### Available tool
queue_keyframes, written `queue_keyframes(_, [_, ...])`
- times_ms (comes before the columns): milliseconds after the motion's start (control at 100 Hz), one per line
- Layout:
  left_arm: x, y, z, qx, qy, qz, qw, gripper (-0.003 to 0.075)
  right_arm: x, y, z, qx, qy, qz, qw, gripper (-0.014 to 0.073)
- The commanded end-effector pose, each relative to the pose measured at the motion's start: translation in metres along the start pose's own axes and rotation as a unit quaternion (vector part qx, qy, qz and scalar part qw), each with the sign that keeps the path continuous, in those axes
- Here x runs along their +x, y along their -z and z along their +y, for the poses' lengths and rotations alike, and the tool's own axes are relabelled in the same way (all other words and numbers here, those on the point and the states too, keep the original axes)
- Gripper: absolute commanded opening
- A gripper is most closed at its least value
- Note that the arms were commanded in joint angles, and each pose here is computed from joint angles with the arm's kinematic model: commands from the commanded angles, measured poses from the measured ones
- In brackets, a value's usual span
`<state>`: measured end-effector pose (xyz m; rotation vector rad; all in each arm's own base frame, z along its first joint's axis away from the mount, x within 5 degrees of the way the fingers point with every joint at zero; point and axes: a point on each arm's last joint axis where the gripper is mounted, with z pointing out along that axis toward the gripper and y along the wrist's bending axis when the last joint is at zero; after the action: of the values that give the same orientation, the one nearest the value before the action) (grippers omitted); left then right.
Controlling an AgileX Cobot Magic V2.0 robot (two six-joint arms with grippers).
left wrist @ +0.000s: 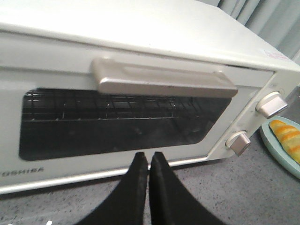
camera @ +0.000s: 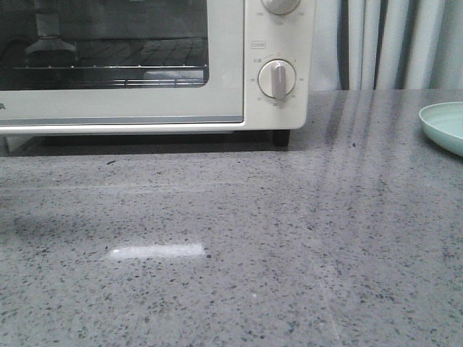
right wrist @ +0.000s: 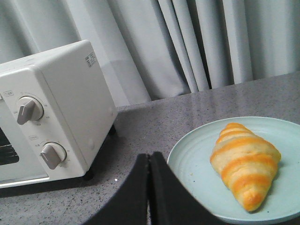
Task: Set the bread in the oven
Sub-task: 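Move the left gripper up to the oven door handle, then pull the oven door handle down with the left gripper to open it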
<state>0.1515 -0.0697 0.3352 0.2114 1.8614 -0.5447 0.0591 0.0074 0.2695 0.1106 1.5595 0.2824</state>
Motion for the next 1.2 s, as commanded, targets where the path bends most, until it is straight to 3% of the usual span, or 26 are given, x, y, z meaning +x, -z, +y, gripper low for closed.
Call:
queue_keyframes(0, [-0.032, -0.015, -0.006, 0.003, 0.008, -0.042, 0.999, -0.0021, -0.018, 0.0, 0.003, -0.001, 0.005, -0.051, 0.999, -0.0069])
queue_keyframes(310, [-0.07, -0.045, -0.009, -0.009, -0.07, -0.067, 0.995, -0.0021, -0.017, 0.0, 0.003, -0.001, 0.005, -0.05, 0.999, -0.0069])
queue_keyframes(510, [-0.062, -0.065, -0.004, -0.018, -0.083, -0.041, 0.996, -0.0021, -0.017, 0.0, 0.002, -0.001, 0.005, -0.047, 0.999, -0.0069])
queue_keyframes(730, [-0.062, -0.079, 0.003, -0.045, -0.084, -0.065, 0.993, -0.0021, -0.017, 0.0, 0.002, -0.001, 0.005, -0.047, 0.999, -0.0069])
queue_keyframes(1190, [-0.023, -0.071, 0.002, -0.009, -0.078, 0.046, 0.996, -0.0021, -0.017, 0.0, 0.002, -0.001, 0.005, -0.047, 0.999, -0.0069])
